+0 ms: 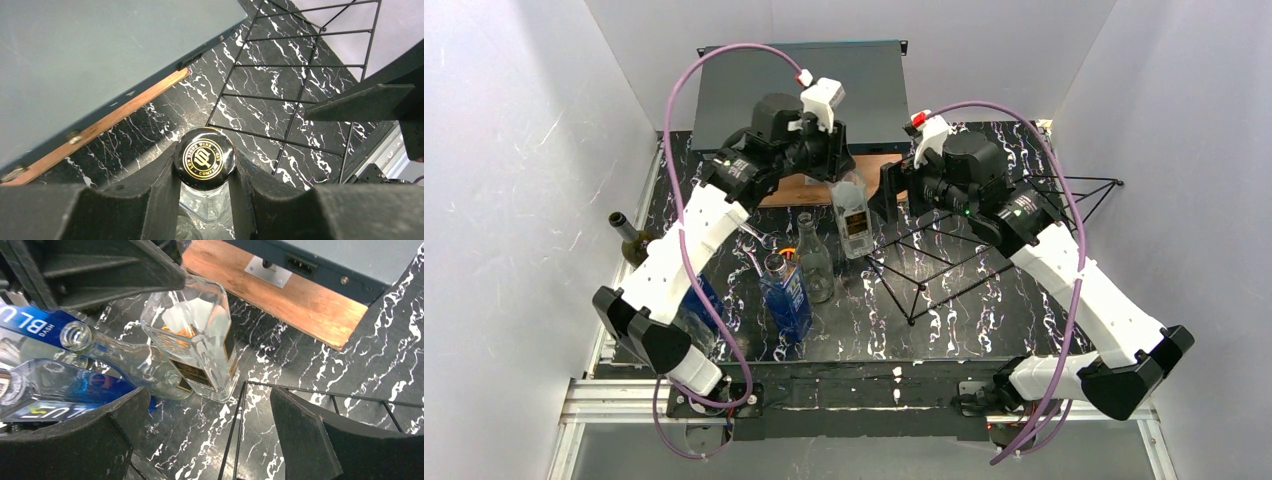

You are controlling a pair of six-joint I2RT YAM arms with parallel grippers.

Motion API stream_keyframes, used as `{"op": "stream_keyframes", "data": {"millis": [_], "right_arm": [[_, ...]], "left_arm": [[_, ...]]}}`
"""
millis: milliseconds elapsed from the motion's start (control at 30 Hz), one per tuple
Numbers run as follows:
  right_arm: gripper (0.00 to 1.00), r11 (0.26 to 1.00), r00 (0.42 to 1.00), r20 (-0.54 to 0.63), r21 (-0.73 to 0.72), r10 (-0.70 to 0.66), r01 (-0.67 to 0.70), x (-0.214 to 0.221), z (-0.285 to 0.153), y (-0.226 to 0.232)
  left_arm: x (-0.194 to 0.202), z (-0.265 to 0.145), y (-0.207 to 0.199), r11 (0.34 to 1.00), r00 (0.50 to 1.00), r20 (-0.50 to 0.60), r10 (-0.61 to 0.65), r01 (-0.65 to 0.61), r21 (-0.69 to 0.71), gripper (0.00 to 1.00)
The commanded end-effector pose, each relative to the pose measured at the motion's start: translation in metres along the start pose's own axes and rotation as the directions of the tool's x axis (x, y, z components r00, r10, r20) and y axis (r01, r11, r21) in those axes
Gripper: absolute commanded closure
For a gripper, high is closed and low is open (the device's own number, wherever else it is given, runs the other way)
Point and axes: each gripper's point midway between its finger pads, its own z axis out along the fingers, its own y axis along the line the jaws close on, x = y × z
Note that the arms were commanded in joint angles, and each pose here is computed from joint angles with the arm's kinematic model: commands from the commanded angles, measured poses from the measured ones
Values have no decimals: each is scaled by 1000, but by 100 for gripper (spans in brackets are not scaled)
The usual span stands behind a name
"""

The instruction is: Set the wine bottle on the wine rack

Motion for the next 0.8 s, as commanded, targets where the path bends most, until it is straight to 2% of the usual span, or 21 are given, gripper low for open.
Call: {"op": "stream_keyframes", "data": {"millis": [0, 100, 300, 433, 767], "right_arm": [[0, 997, 1000, 8, 68, -27, 27, -5, -5, -1], [0, 994, 999, 27, 101, -33, 30, -5, -2, -2], [0, 992, 999, 17, 121, -30, 27, 7, 6, -7], [0, 990, 1000, 19, 142, -23, 20, 15, 6, -13], [0, 972, 995, 95, 236, -12, -11, 14, -18, -30]], "left_arm": [[-38, 4, -15, 1000, 987, 161, -16, 16, 5, 100], [-23, 17, -17, 998, 990, 124, -70, 69, 13, 100], [3, 35, -8, 996, 995, 89, -53, 59, -62, 100], [4, 41, 6, 989, 993, 113, -35, 51, -139, 100], [-9, 58, 1, 985, 986, 133, -101, 118, -126, 100]]}}
